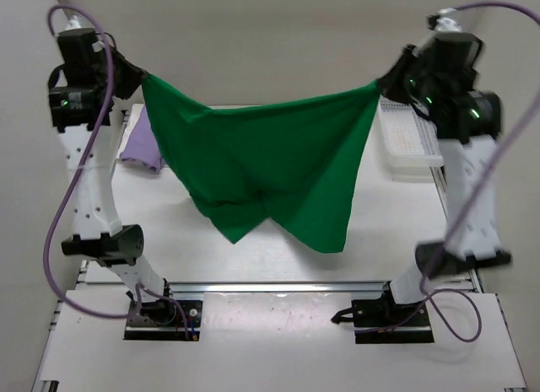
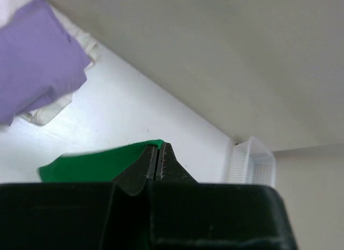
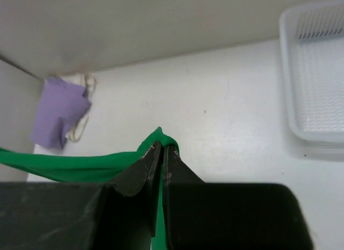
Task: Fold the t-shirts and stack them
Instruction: Flatten out the tshirt
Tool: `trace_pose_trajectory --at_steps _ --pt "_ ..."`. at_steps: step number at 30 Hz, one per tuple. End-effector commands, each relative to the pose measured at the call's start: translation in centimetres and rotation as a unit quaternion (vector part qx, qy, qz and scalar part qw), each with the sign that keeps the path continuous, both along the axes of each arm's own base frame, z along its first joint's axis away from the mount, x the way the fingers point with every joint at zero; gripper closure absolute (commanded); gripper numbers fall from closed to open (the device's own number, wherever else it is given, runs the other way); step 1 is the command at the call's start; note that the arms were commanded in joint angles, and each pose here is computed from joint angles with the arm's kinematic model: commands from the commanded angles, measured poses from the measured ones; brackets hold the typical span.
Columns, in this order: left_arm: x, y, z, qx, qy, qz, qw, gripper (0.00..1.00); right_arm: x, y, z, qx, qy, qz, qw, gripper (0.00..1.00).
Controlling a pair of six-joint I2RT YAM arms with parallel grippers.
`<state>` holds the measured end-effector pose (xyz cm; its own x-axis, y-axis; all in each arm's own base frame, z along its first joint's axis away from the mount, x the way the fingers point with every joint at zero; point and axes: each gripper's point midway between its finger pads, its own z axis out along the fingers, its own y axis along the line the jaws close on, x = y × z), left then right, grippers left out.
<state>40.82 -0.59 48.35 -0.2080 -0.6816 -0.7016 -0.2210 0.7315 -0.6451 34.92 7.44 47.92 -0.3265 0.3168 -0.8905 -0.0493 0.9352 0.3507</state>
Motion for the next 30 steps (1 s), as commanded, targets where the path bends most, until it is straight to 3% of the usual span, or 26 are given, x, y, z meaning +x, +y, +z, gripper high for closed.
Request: trace_pose_trajectory --at_steps 1,4,6,12,17,20,23,25,30 --pt "3.2 -0.3 -2.6 -0.003 0.020 0.010 1.000 1.00 8.0 0.7 -5.1 -0.005 0.070 0.015 0.997 1.00" --pt "5.9 -0.2 -2.9 -0.024 0.006 0.015 1.000 1.00 12.9 -0.1 -4.1 0.022 0.042 0.015 0.999 1.00" --pt "6.8 -0.9 -1.1 -0.044 -0.026 0.003 0.999 1.00 13.9 -1.0 -2.2 0.051 0.009 0.031 0.998 1.00" --pt "4.8 -0.9 8.4 -0.071 -0.185 -0.011 0.980 1.00 12.5 -4.3 6.8 0.103 -0.137 0.040 0.984 1.00" --pt "3.3 -0.6 12.5 -0.073 -0.251 -0.014 0.965 1.00 10.4 -5.9 10.8 0.132 -0.198 0.072 0.969 1.00" --pt "4.4 -0.5 9.9 -0.070 -0.221 -0.014 0.973 1.00 11.7 -6.3 8.8 0.143 -0.165 0.070 0.973 1.00" --pt "5.5 -0.9 5.9 -0.039 -0.170 -0.001 0.985 1.00 13.7 -6.5 4.0 0.129 -0.098 0.051 0.985 1.00" --pt "5.7 -0.5 2.8 -0.024 -0.126 0.012 0.992 1.00 15.1 -7.0 -1.9 0.114 -0.016 0.027 0.993 1.00" --pt "3.5 0.1 -4.0 0.033 -0.044 0.033 0.998 1.00 14.9 -5.9 -10.4 0.086 0.098 -0.001 0.991 1.00"
